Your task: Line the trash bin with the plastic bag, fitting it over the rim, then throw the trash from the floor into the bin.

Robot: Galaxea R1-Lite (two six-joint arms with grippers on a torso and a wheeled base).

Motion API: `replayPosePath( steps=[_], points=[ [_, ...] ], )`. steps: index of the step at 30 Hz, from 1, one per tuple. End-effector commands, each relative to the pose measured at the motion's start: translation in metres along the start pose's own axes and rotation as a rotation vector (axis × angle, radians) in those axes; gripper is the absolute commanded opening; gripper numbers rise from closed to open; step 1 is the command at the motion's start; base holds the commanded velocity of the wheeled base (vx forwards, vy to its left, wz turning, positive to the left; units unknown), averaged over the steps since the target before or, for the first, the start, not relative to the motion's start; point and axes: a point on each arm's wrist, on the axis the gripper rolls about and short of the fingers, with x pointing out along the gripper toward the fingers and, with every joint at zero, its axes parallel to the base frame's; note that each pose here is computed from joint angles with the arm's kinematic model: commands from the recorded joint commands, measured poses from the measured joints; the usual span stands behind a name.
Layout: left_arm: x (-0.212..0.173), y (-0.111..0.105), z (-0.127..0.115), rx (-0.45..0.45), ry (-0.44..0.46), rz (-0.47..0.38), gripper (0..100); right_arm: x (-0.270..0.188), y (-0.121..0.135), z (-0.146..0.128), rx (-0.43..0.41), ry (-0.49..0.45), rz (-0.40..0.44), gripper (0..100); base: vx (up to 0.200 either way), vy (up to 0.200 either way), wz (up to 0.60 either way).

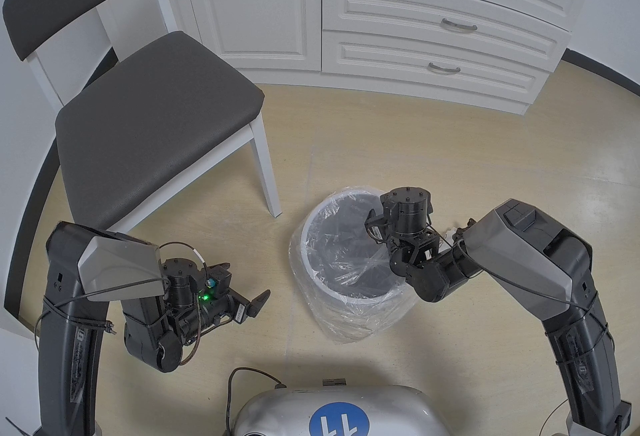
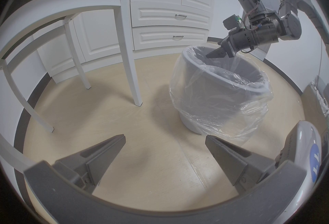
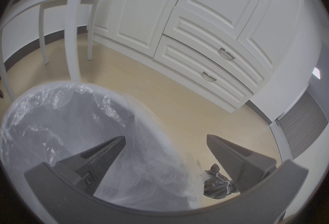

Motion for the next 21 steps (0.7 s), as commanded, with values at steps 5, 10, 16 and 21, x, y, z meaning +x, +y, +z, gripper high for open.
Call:
replayPosePath(
  steps=[5,10,16,21],
  points=[
    [0.000,0.000,-0.001,0.000,0.001,-0.001,100,0.019,-0.005,0.000,0.054,-0.027,-0.040,100,0.000,0.000,0.00],
    [0.000,0.000,0.000,-0.002,0.000,0.000,100,0.016,-0.006,0.000,0.050,-0.018,-0.037,100,0.000,0.000,0.00],
    [0.000,0.000,0.000,-0.002,0.001,-0.001,100,-0.013,-0.016,0.005,-0.012,0.032,0.002,100,0.000,0.000,0.00],
    [0.000,-0.001,-0.002,-0.001,0.007,-0.004,100,-0.037,-0.028,0.001,-0.101,0.077,0.038,100,0.000,0.000,0.00]
  ],
)
